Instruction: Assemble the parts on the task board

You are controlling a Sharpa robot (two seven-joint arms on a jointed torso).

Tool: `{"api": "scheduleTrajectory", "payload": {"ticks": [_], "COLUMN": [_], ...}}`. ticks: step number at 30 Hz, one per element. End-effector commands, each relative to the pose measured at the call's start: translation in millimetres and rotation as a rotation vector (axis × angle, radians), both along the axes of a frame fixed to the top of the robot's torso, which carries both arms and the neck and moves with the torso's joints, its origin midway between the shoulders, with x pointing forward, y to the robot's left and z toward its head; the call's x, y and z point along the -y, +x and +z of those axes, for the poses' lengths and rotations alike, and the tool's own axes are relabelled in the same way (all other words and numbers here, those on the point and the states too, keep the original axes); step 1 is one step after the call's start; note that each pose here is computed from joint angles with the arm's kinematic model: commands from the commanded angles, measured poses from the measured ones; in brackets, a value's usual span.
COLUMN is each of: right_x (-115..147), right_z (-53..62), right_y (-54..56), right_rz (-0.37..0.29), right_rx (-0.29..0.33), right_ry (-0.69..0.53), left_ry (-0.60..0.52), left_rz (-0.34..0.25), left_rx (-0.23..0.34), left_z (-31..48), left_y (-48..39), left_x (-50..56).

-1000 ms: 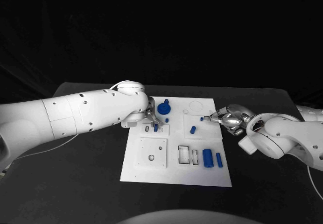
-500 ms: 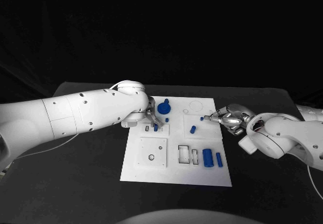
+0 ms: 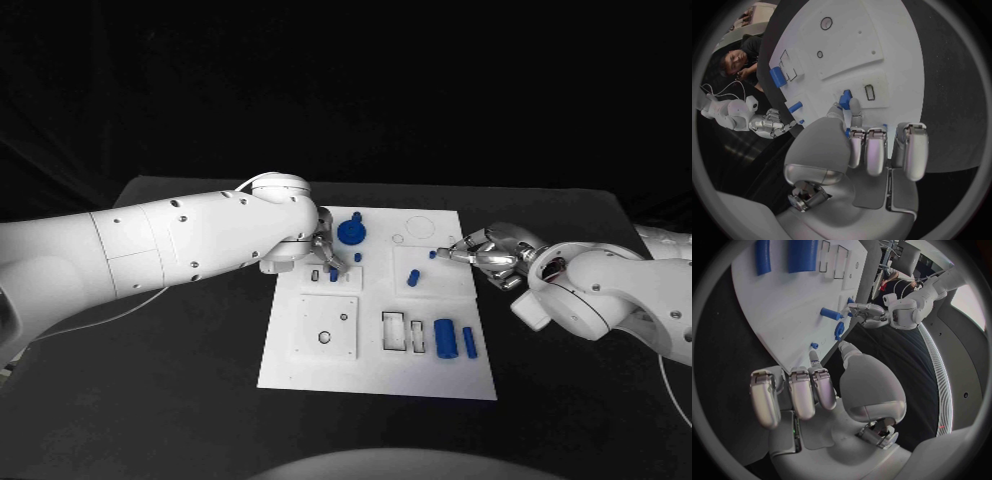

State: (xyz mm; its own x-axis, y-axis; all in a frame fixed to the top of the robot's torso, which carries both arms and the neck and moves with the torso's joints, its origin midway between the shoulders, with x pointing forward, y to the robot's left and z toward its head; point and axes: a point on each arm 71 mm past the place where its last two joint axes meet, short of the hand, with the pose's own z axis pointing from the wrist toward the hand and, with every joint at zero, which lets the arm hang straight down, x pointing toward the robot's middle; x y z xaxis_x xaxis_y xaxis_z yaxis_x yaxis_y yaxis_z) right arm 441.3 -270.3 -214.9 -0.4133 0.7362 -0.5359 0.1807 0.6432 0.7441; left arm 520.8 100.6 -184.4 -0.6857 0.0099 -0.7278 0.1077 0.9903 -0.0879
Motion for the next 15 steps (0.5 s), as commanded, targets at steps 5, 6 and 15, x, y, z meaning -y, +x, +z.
{"api": "scheduleTrajectory", "payload": {"ticks": [5,6,15], "right_x": [-1.0,-1.0,-0.5], "right_z": [-0.6,-0.6,-0.6], "right_y": [-0.4,-0.5,-0.5], "right_rz": [0.014,0.013,0.012], "right_rx": [-0.002,-0.002,-0.002], "right_ry": [-0.008,-0.008,-0.008], "left_ry": [0.034,0.033,0.029], "left_rz": [0.027,0.027,0.027], "left_rx": [-0.030,-0.030,-0.032], "left_z": [-1.5,-1.5,-1.6], "left_y": [-2.1,-2.1,-2.1], "left_x": [-0.5,-0.4,-0.3]}}
